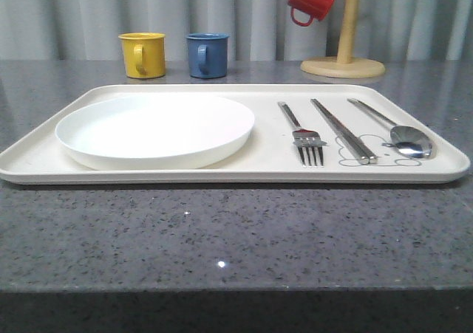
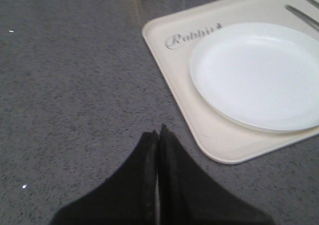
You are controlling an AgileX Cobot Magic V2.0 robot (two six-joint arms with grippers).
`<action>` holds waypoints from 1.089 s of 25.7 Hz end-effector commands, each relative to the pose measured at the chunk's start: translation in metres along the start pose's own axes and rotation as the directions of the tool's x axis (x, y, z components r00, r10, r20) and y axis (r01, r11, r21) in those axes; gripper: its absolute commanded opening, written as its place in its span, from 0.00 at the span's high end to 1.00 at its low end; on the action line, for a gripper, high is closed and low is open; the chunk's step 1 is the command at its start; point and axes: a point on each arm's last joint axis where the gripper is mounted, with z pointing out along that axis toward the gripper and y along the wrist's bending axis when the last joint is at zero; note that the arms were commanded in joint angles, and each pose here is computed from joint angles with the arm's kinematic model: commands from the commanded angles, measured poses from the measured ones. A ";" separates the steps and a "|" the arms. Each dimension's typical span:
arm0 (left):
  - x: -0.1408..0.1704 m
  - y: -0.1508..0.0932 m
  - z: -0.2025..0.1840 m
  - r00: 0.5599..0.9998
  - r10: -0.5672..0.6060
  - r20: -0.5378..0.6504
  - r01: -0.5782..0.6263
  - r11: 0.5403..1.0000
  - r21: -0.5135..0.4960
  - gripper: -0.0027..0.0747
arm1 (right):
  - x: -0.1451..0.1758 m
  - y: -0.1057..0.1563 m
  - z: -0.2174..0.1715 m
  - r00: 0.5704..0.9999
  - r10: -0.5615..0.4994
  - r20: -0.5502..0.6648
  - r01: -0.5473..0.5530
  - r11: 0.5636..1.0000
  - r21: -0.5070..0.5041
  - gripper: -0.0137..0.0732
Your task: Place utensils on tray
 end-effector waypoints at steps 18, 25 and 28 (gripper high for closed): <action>0.104 -0.001 -0.006 0.848 -0.043 0.528 0.176 0.963 -0.205 0.99 | -0.010 -0.001 -0.005 0.997 -0.015 0.078 0.014 1.000 0.014 0.92; 0.104 -0.001 -0.006 0.845 -0.041 0.533 0.176 0.963 -0.205 0.99 | -0.010 -0.001 -0.005 0.997 -0.015 0.076 0.014 1.000 0.014 0.92; 0.104 -0.001 -0.006 0.845 -0.041 0.533 0.176 0.963 -0.205 0.99 | -0.010 -0.001 -0.005 0.997 -0.015 0.076 0.014 1.000 0.014 0.92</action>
